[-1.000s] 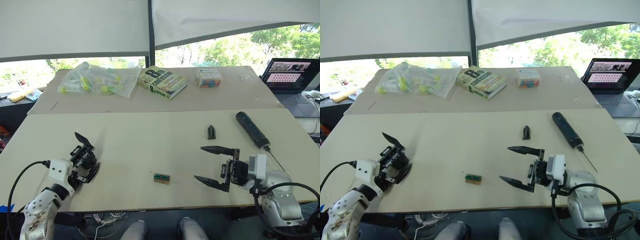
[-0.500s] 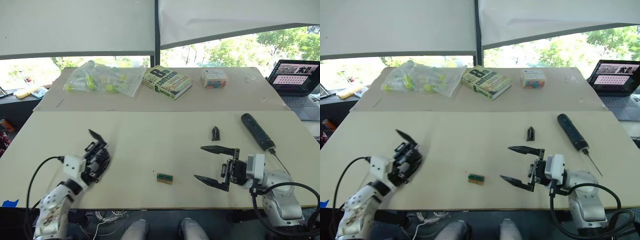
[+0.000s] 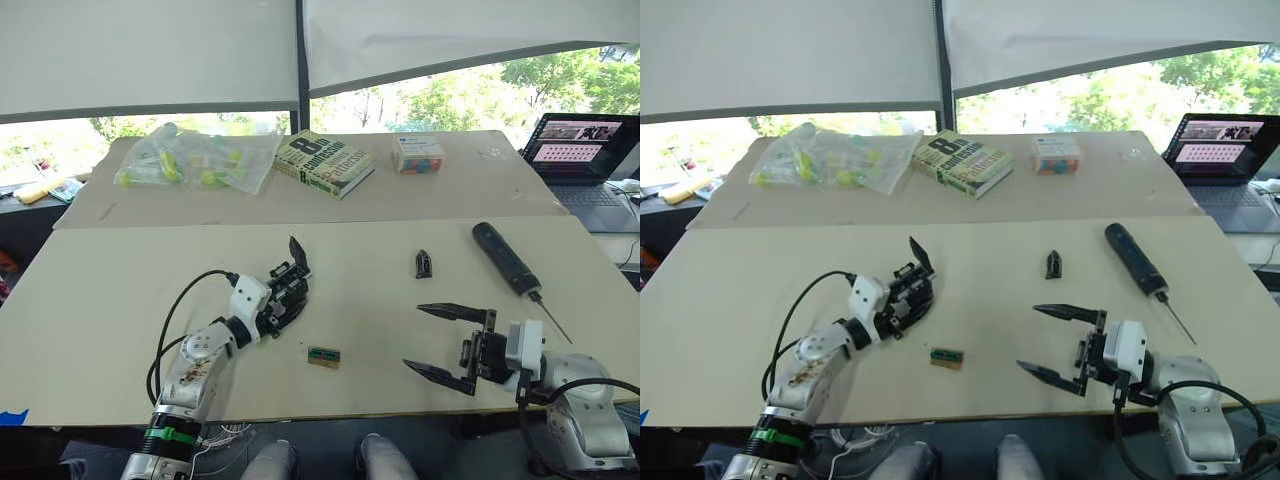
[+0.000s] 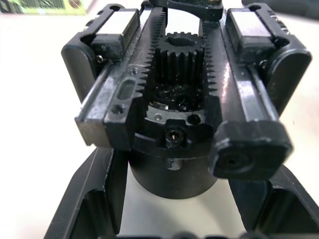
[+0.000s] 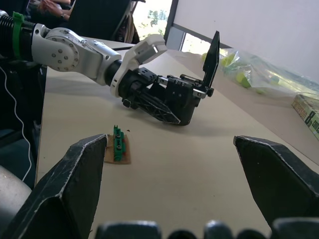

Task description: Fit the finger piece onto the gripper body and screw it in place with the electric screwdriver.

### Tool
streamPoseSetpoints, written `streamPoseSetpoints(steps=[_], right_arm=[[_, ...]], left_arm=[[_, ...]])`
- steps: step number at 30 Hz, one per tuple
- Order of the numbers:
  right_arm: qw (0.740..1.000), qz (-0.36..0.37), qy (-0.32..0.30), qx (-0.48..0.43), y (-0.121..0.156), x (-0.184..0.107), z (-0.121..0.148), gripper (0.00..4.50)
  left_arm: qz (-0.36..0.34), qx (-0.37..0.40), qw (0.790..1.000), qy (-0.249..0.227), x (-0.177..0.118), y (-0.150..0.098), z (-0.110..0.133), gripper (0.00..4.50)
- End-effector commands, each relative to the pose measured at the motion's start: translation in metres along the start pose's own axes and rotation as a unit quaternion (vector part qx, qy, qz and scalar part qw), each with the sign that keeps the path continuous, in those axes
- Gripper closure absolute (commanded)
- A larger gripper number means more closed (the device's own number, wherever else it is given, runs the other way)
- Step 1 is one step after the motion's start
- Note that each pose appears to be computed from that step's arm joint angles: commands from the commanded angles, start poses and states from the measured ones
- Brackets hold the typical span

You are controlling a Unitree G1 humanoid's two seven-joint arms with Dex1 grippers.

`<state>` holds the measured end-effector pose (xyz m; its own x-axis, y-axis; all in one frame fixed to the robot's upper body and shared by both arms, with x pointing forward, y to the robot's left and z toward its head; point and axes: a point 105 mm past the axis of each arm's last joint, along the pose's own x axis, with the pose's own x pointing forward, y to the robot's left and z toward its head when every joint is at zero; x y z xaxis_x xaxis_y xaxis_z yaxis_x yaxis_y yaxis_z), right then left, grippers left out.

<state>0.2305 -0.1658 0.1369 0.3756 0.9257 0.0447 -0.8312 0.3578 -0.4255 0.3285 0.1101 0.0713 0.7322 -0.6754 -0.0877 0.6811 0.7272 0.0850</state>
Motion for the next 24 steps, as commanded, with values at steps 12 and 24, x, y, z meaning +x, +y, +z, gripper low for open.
streamPoseSetpoints(steps=[12, 24], right_arm=[[0.999, -0.013, -0.01, -0.041, -0.007, 0.0, 0.014, 0.0], [0.999, -0.016, -0.012, -0.041, -0.008, 0.004, 0.014, 0.0]], left_arm=[[-0.004, 0.022, 1.0, -0.016, 0.009, -0.006, 0.01, 2.21], [0.007, 0.017, 1.0, -0.019, 0.005, -0.003, 0.009, 0.99]])
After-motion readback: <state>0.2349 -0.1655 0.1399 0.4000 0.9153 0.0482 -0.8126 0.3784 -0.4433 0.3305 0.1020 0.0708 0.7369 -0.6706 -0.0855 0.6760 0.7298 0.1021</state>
